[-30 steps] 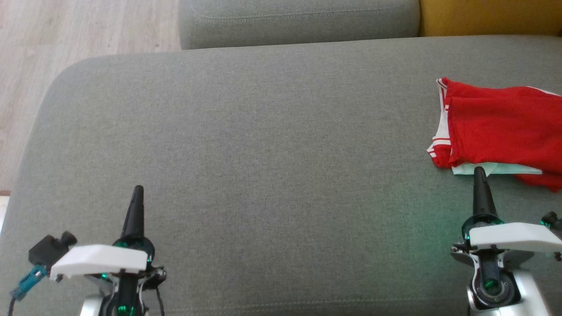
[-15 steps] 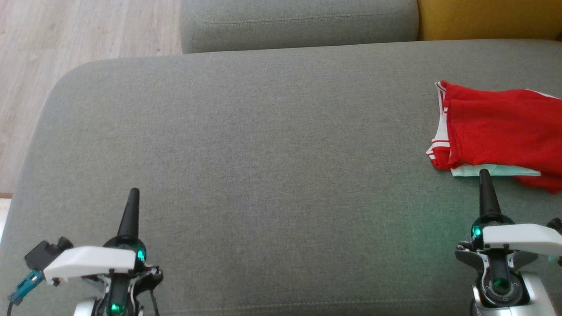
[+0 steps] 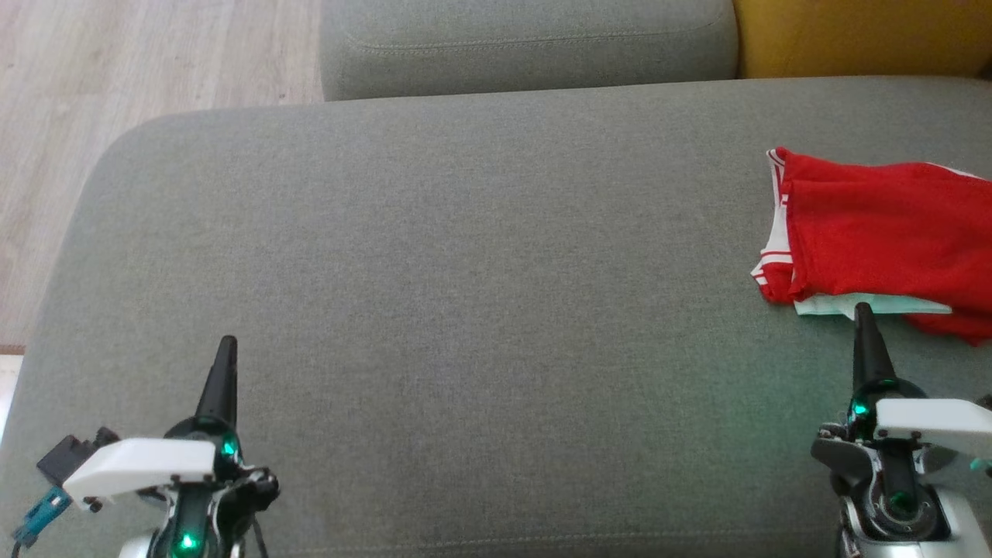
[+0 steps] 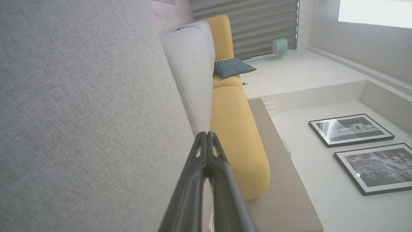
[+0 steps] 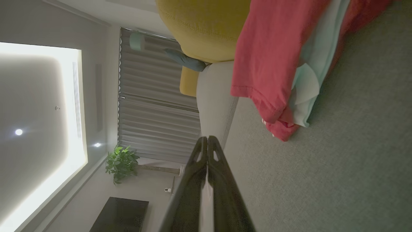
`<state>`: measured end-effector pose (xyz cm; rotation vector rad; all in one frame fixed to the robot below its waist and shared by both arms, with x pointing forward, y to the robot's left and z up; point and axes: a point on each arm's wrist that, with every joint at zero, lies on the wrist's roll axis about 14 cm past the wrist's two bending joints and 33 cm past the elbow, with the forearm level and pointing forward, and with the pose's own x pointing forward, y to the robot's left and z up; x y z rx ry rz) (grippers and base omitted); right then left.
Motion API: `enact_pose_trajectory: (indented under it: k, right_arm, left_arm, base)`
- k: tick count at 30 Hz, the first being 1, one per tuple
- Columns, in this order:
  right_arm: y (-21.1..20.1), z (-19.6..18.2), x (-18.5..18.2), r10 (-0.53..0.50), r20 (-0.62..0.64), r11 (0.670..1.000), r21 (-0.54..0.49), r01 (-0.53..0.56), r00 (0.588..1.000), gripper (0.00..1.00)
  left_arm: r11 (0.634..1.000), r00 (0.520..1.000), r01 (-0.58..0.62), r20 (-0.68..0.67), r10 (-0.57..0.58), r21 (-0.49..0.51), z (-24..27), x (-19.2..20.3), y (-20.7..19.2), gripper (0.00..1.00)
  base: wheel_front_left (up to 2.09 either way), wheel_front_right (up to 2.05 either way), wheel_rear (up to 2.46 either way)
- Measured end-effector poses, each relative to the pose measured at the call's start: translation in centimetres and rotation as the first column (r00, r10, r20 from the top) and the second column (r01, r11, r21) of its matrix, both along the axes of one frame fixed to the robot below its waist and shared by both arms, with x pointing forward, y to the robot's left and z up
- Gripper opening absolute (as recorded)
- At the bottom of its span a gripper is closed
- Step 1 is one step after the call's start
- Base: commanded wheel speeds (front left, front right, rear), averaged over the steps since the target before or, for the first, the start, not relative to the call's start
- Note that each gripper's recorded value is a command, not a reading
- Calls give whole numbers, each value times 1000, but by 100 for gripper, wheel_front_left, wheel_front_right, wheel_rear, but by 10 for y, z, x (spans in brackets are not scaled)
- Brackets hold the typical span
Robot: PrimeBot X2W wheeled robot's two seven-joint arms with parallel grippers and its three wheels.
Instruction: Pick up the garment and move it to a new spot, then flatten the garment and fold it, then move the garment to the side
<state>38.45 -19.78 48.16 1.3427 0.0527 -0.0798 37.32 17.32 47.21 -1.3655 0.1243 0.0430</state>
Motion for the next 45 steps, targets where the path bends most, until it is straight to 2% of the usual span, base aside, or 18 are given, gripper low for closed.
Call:
enact_pose_trajectory:
  k: [10,21,45]
  right_arm:
    - [-1,3,-1,-4,12,994,112,2,1000,0]
    - [-6,7,-2,-19,30,973,232,11,999,0]
    - [-7,7,-2,-18,31,971,238,10,999,0]
  left_arm:
    - [995,1000,-21,3,21,-102,2,1,6,0]
    - [977,999,-38,3,39,-210,3,-1,13,0]
    - [977,999,-38,3,40,-212,3,-1,14,0]
  base:
    - [0,0,0]
    - [0,0,0]
    - [0,0,0]
